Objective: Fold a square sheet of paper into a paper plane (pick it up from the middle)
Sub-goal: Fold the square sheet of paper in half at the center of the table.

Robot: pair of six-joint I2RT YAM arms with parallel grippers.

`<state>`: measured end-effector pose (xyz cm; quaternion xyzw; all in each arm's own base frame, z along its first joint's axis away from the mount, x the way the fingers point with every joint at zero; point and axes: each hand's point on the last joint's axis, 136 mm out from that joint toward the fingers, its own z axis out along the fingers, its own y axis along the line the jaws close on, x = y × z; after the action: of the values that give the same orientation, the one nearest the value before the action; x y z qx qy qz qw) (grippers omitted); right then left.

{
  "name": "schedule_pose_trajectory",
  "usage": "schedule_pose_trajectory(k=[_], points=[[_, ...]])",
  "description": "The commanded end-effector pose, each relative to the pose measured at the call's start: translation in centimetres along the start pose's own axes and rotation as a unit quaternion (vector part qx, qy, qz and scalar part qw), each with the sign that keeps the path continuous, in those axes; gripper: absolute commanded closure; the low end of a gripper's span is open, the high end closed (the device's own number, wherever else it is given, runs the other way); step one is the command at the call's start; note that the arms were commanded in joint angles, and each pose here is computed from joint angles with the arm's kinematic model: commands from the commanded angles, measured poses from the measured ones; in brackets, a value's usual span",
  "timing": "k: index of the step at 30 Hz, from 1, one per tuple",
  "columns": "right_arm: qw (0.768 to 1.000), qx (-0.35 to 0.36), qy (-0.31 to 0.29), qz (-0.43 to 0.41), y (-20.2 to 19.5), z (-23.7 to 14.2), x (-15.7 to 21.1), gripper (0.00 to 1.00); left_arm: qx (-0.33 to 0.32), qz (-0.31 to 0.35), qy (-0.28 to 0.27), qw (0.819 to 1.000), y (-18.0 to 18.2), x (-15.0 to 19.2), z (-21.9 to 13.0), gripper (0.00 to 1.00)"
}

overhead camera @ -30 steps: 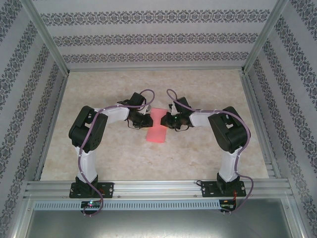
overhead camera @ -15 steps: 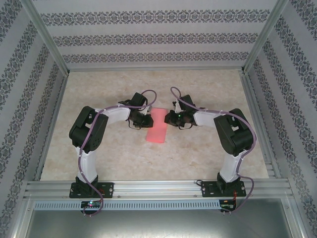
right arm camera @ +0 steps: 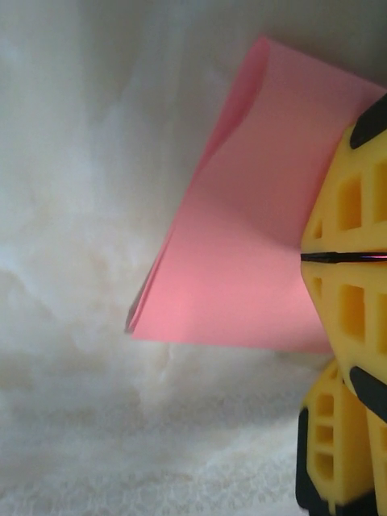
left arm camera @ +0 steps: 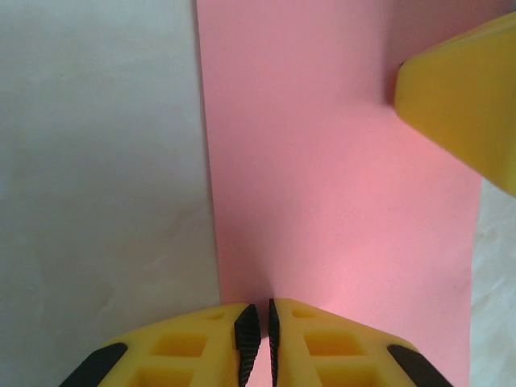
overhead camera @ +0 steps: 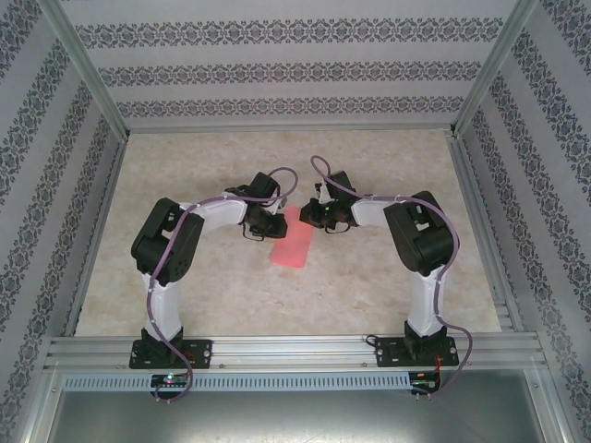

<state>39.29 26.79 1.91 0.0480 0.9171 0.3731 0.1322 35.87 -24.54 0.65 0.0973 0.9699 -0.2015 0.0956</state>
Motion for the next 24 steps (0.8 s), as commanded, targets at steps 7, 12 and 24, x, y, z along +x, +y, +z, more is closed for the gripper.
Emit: schedule_pose_trajectory(k=[7,12,24], points=[[0.999,0.041,-0.015,-0.011,-3.5,-1.1,-1.1,0.9,-0.208,0.005,0.126,0.97,9.8,7.9,4.2,0.78],[0.998,0.054,-0.034,-0.011,-5.1,-2.5,-2.1,0.9,-0.212,0.01,0.132,0.968,9.8,8.3,4.5,0.78],[0.997,0.009,-0.058,-0.042,0.0,-4.6,-2.5,0.9,-0.217,0.017,0.141,0.966,9.5,8.5,4.7,0.78]])
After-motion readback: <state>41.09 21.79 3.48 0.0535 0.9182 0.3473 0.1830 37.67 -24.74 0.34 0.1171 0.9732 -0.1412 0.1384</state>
